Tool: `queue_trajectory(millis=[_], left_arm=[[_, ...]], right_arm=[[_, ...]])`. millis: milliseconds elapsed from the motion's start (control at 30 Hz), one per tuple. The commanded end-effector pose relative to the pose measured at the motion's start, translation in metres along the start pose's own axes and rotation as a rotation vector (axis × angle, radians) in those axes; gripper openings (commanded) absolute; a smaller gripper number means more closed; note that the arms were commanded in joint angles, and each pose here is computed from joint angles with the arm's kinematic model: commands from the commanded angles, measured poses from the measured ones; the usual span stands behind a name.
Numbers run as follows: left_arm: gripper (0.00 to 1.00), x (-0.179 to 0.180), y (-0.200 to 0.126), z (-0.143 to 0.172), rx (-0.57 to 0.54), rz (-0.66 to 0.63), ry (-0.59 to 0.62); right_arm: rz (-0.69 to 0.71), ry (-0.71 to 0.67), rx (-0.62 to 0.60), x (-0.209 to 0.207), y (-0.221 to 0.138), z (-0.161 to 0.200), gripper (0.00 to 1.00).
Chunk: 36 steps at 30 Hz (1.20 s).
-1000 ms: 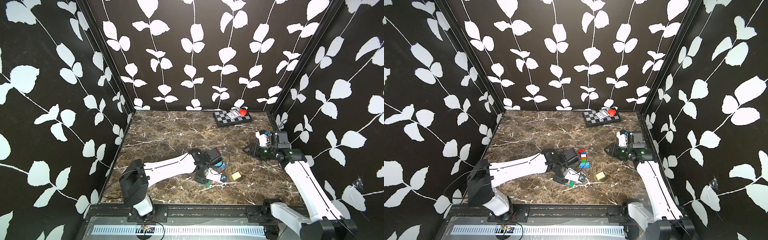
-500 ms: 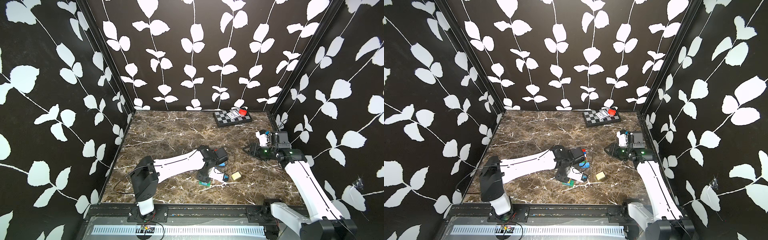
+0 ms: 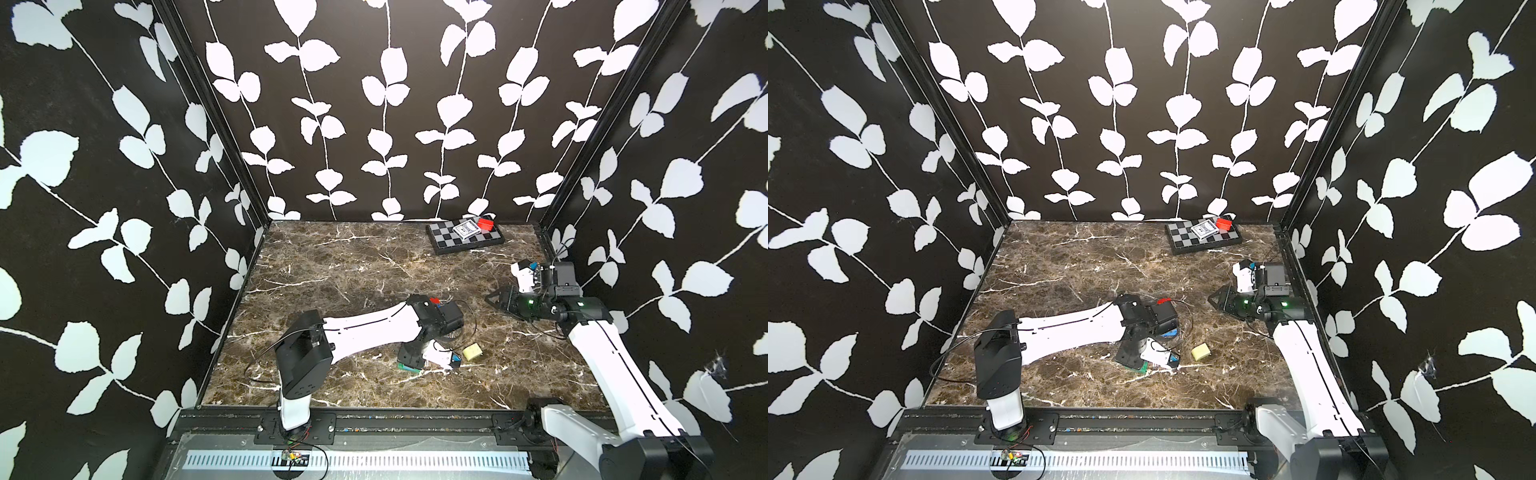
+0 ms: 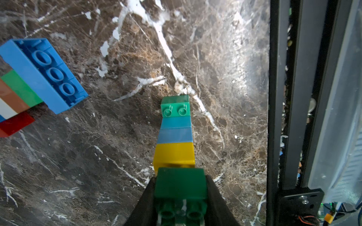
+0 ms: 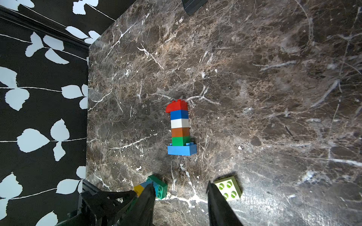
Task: Assemble the number 1 with lego
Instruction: Assemble the lego brick with the lego brick.
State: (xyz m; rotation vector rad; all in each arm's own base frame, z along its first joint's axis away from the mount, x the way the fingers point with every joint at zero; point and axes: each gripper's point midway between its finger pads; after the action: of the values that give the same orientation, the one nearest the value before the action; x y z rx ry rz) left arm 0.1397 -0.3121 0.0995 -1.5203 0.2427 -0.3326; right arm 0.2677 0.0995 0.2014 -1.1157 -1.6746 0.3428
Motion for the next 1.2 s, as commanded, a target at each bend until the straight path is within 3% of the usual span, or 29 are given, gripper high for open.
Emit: queue_trajectory(millis=[0, 267, 533, 1167], left_arm=[[0.22, 0.0, -0.003, -0.003, -0.002, -0.002, -0.014], [0.21, 0.002, 0.005, 0.003, 0.037, -0.011, -0.028], [0.21, 0.009, -0.013, -0.006, -0.044, -0.068, -0.046], [0.21, -0.013, 0.037, 0.011, 0.06, 0.034, -0.045]], right_arm=[[-0.007, -0.002, 0.005, -0.002, 0.003, 0.002, 0.44], [-0.008, -0.001, 0.005, -0.002, 0.003, 0.003, 0.44], [-0.013, -0.002, 0.009, -0.002, 0.004, 0.003, 0.44], [-0.017, -0.002, 0.01, 0.0, 0.002, 0.003, 0.43]])
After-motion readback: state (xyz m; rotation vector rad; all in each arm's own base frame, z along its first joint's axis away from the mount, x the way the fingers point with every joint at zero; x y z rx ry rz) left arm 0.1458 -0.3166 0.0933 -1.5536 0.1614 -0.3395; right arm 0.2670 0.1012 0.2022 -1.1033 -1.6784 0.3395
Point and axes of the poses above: each gripper's point midway between its finger pads, its own y axis out along the fingers, its own x axis along the line the jaws close on, z = x × y
